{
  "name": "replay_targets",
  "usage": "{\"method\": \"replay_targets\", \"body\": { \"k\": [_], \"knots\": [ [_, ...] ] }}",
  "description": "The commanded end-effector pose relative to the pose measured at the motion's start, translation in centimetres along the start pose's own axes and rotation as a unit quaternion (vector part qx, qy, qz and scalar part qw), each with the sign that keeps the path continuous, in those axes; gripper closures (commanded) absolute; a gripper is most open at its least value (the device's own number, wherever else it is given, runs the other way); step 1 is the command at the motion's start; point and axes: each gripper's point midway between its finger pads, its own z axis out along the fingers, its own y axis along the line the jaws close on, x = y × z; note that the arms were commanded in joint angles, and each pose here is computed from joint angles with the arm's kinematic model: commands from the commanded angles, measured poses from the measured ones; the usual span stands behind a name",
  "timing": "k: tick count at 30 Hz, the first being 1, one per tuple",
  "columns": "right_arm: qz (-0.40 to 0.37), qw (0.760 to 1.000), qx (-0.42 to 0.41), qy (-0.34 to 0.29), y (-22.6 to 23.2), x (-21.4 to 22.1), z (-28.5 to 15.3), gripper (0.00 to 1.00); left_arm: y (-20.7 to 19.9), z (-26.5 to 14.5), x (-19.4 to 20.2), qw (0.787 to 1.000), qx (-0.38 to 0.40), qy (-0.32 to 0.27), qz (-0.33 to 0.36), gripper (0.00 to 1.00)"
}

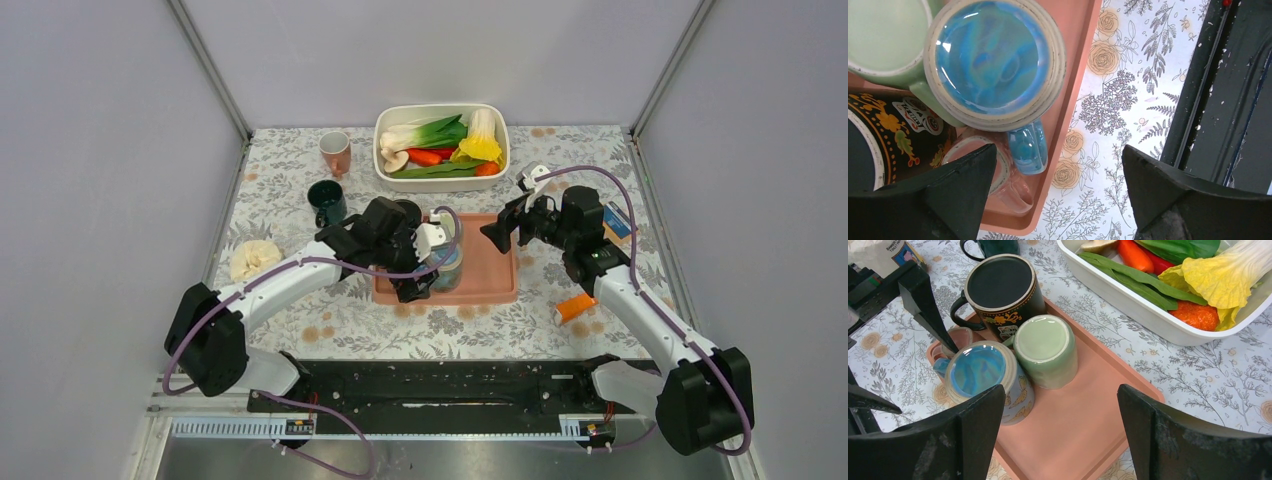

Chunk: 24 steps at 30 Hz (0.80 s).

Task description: Turn the mug right side up

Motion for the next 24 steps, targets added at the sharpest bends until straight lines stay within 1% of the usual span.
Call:
{"method": "replay_targets", "body": {
  "k": [1,4,6,14,19,22,24],
  "knots": [
    [-0.028,0.999,0.015,-0.031,-0.5,-1.9,-0.5,0.08,0.0,-0.1,-1.4,1.000,0.002,-0.011,0.012,0.03],
    [-0.027,0.999,0.015,-0.032,-0.5,-2.0,-0.5,0.07,1.3,-0.2,-1.2,0.999,-0.037,-0.006,0.006,0.03],
    [-0.026,0.999,0.014,-0.032,-0.5,-2.0,-0.5,0.08,1.1,-0.5,-1.3,0.999,-0.037,-0.012,0.010,0.03],
    [-0.027,0.999,0.015,-0.034,-0.5,-2.1,-0.7,0.08,-2.3,-2.8,-3.5,0.996,0.032,-0.064,0.046,0.02],
    [-0.027,0.999,0.018,-0.035,-0.7,-2.2,-0.7,0.08,-3.0,-1.9,-2.6,0.996,0.066,-0.043,0.033,0.02],
    [-0.025,0.999,0.020,-0.035,-0.8,-2.1,-0.8,0.08,-2.2,-1.5,-2.6,0.998,0.049,-0.032,0.025,0.02],
    [-0.025,0.999,0.020,-0.036,-0.8,-2.1,-0.9,0.08,-1.0,-1.7,-2.6,0.999,0.014,-0.028,0.024,0.02]
  ]
}}
